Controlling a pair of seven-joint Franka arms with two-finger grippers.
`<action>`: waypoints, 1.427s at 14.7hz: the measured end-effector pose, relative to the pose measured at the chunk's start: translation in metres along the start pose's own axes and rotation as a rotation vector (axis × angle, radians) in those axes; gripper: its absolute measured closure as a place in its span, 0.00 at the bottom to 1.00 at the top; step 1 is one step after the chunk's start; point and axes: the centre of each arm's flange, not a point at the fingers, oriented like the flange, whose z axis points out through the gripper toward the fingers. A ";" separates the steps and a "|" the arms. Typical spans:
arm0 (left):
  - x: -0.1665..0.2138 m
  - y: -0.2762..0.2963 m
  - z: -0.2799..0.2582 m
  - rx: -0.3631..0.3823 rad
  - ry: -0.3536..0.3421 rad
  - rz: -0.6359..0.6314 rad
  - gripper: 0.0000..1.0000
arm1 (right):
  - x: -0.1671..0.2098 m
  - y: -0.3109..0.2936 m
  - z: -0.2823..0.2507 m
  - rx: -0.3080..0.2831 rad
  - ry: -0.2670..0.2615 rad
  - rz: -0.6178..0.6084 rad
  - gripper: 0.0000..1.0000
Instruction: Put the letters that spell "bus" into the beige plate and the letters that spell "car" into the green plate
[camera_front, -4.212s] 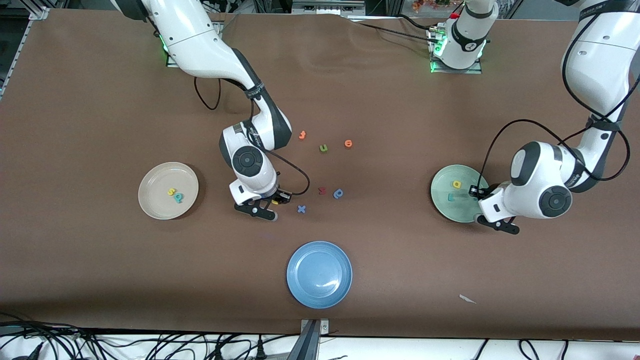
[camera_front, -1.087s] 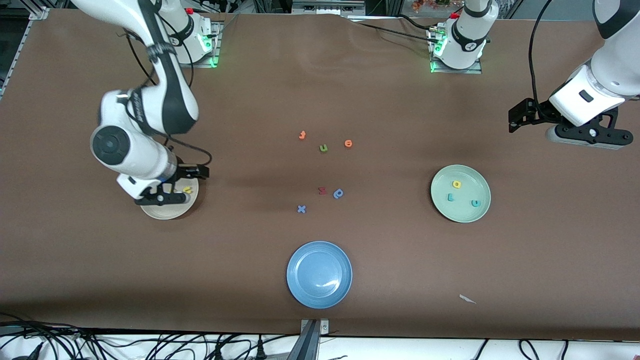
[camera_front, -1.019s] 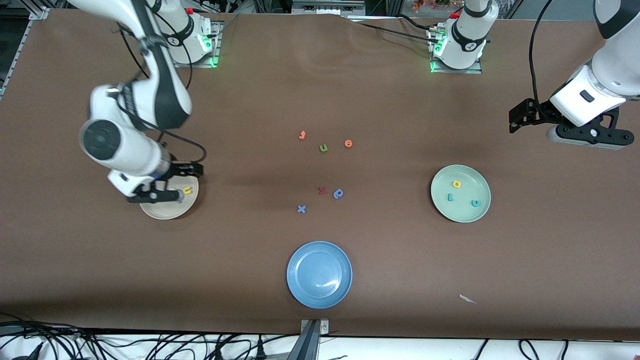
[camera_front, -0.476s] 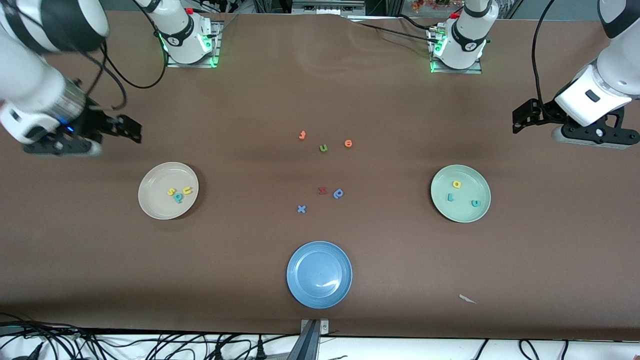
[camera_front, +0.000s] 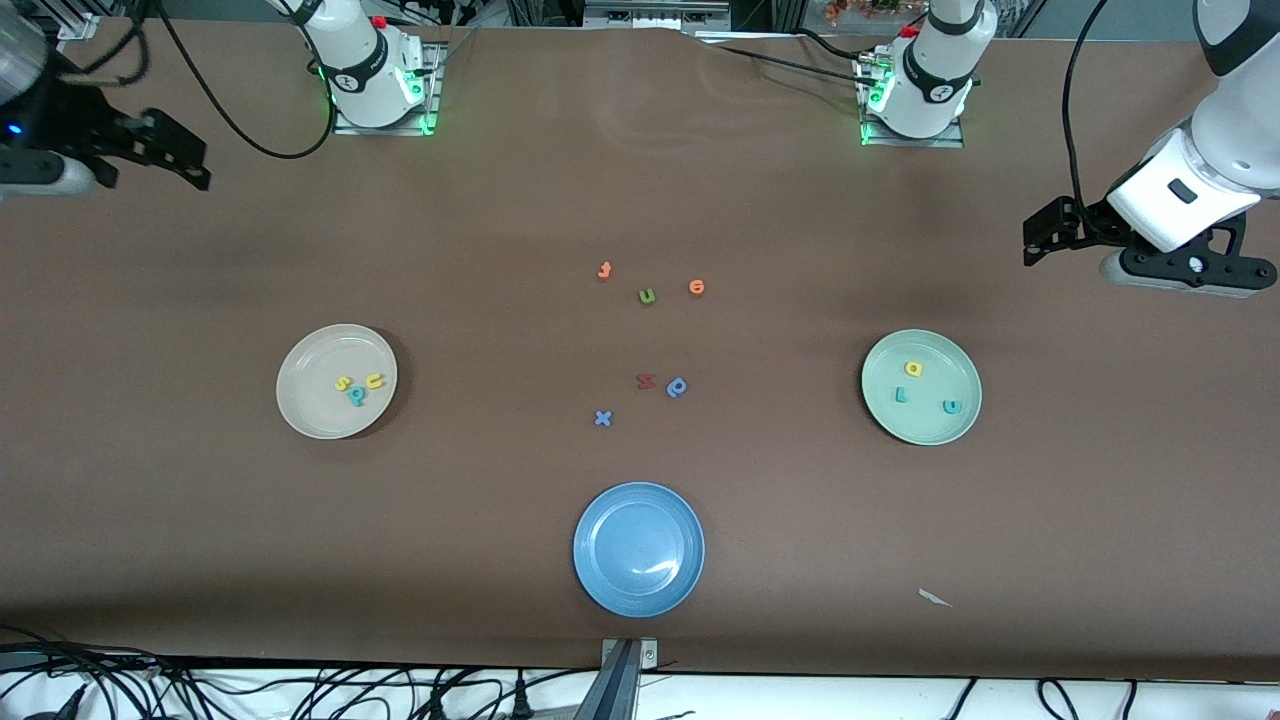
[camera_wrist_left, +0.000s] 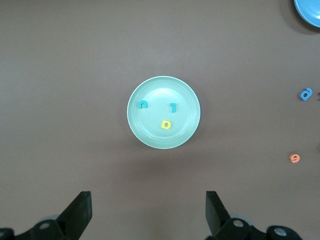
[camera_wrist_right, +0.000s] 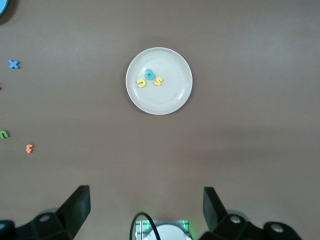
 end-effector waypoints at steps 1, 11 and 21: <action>0.000 0.001 0.000 0.000 0.000 0.002 0.00 | 0.004 0.007 -0.001 0.002 -0.002 0.011 0.00; 0.000 0.003 0.000 0.000 0.000 0.006 0.00 | 0.045 0.003 0.025 0.005 0.046 0.000 0.00; 0.000 0.004 0.000 0.000 0.000 0.006 0.00 | 0.056 -0.001 0.032 0.031 0.097 0.000 0.00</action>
